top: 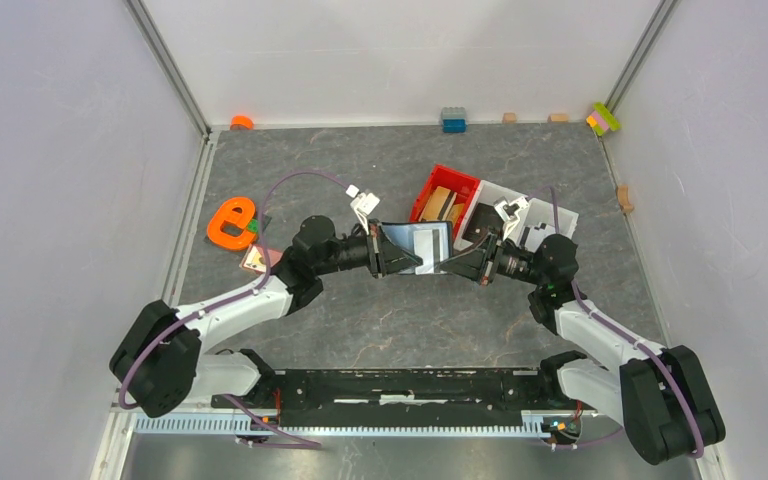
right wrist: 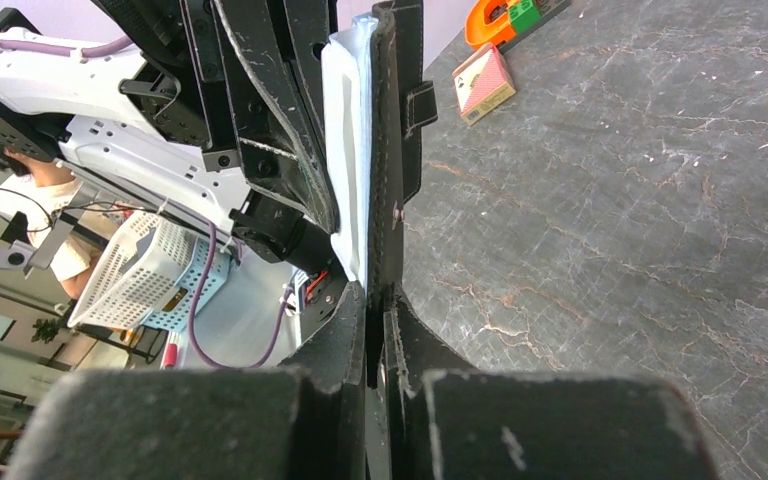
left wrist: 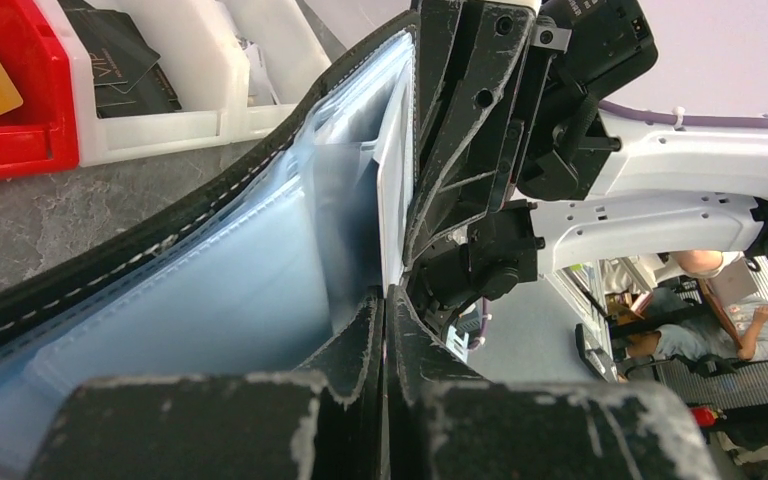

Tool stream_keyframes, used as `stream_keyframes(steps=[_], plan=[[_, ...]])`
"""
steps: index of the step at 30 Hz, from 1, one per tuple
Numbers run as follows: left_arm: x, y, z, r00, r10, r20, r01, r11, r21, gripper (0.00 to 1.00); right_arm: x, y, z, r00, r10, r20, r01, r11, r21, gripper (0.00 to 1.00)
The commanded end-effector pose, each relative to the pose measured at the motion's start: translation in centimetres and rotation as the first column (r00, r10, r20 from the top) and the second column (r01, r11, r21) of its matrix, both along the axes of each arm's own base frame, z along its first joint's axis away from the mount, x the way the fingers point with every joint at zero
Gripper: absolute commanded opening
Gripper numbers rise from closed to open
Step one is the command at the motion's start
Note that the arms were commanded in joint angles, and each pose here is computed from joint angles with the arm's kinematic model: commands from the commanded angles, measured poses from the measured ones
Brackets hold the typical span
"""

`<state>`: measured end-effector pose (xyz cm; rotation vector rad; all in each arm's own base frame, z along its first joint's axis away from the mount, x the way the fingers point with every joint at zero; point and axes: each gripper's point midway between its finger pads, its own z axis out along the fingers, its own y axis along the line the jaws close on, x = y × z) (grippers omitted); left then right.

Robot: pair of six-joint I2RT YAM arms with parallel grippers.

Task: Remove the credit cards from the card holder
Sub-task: Remove the credit card from the card holder.

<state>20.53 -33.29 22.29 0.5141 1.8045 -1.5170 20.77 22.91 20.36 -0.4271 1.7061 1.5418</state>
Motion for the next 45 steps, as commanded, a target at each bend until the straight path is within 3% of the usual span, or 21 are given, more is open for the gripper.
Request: stream_keyframes(steps=[1,6,11,23,27,33,35,37,39,43,45], plan=[[0.5,0.9,1.7,0.999,0.033,0.032,-0.031,0.998,-0.047,0.02,1.9,-0.9,0.8,0.993,-0.107,0.051,0.106,0.994,0.019,0.03],[0.5,1.1,1.9,0.999,0.036,0.034,-0.034,0.997,-0.062,0.02,1.9,-1.0,0.8,0.993,-0.109,0.051,0.108,0.994,0.020,0.02],[-1.0,0.5,3.1,0.997,-0.064,0.050,0.070,0.988,-0.137,0.15,1.7,-0.9,0.9,0.995,-0.092,0.046,0.091,0.995,0.034,0.03],[-1.1,0.0,2.9,0.994,-0.101,0.032,0.104,0.984,-0.145,0.24,1.3,-0.6,0.9,0.997,-0.070,0.032,0.068,0.996,0.050,0.03],[-1.2,-0.2,2.9,0.993,-0.118,0.018,0.119,0.981,-0.155,0.22,1.1,-0.3,1.1,0.998,-0.054,0.040,0.052,0.997,0.051,0.04],[-1.0,0.3,3.1,0.997,-0.073,0.040,0.078,0.986,-0.149,0.03,1.0,-0.1,1.0,0.998,-0.047,0.035,0.045,0.998,0.046,0.04],[-0.6,0.4,2.9,0.998,-0.047,0.040,0.052,0.990,-0.132,0.02,1.0,-0.1,1.0,0.998,-0.050,0.038,0.048,0.998,0.047,0.11],[-0.2,0.5,2.3,0.999,-0.022,0.033,0.026,0.994,-0.107,0.02,1.1,-0.2,1.1,0.997,-0.059,0.045,0.057,0.997,0.044,0.26],[-0.1,0.5,2.2,0.999,-0.021,0.033,0.024,0.995,-0.100,0.02,1.1,-0.3,1.3,0.996,-0.066,0.055,0.063,0.997,0.047,0.36],[-0.1,0.2,1.9,0.999,-0.041,0.018,0.043,0.995,-0.092,0.02,1.0,-0.5,1.8,0.994,-0.077,0.084,0.073,0.996,0.055,0.36],[-0.2,0.0,1.8,0.998,-0.055,0.008,0.056,0.994,-0.091,0.02,0.9,-0.5,2.0,0.992,-0.081,0.094,0.076,0.995,0.059,0.32]])
